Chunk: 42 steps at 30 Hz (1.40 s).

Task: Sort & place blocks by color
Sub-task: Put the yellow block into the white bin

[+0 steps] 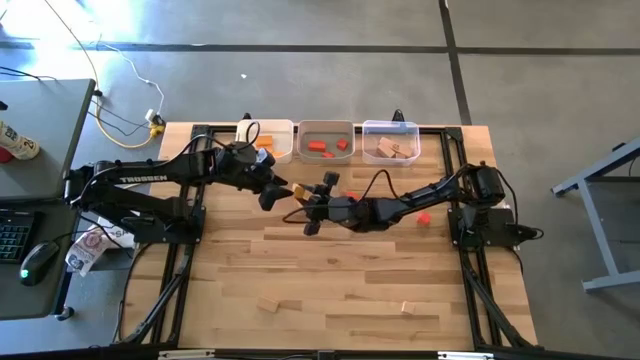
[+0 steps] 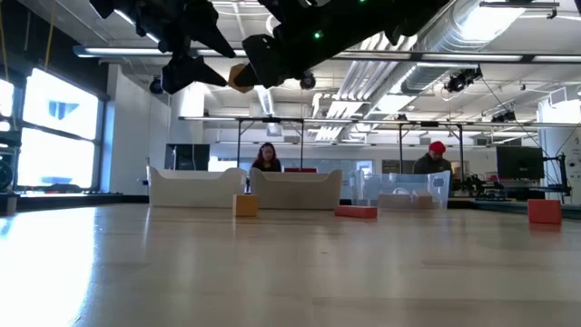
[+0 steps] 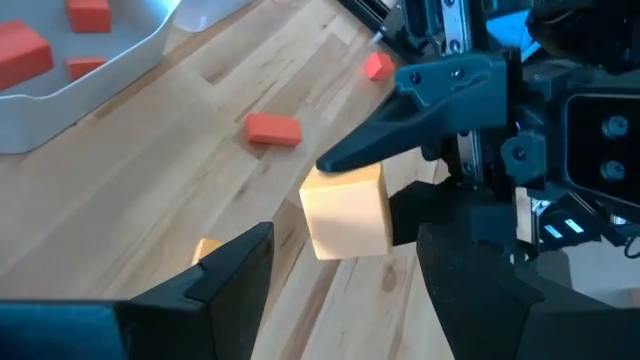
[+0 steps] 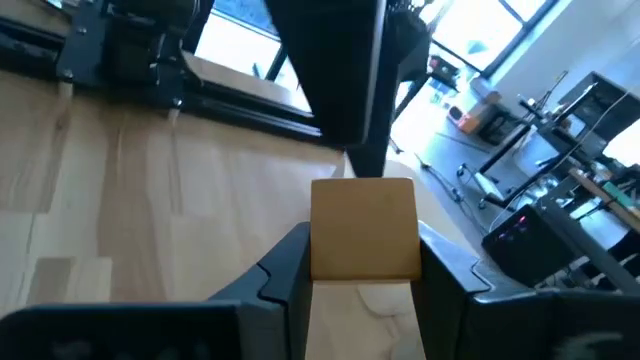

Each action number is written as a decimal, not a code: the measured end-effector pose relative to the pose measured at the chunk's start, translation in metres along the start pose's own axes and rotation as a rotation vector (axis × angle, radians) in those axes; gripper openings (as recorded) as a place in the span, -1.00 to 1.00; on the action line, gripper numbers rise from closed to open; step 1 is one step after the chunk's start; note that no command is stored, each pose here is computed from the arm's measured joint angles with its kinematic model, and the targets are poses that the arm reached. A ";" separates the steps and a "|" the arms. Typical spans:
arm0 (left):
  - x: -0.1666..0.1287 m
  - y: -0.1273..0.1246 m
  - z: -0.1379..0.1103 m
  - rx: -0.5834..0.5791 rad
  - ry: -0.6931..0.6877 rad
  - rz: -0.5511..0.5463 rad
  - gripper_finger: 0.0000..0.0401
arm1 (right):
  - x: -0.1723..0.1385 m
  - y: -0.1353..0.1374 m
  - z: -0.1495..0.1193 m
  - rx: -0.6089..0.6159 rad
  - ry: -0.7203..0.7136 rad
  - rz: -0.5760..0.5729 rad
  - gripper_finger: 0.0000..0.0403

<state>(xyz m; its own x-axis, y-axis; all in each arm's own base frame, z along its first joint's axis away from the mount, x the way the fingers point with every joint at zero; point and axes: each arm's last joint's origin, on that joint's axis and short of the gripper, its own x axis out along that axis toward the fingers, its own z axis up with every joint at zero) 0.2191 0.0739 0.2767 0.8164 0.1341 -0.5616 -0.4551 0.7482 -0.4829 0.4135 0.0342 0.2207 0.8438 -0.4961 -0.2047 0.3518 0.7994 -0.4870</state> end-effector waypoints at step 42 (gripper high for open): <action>0.005 -0.004 0.006 0.101 -0.054 -0.057 -0.44 | 0.003 -0.007 0.024 -0.121 -0.047 0.005 -0.43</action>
<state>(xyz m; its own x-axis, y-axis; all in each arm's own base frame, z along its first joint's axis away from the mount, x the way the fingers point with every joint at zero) 0.2272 0.0752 0.2803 0.8591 0.1221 -0.4971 -0.3714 0.8169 -0.4412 0.4233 0.0355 0.2437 0.8643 -0.4736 -0.1692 0.2986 0.7539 -0.5852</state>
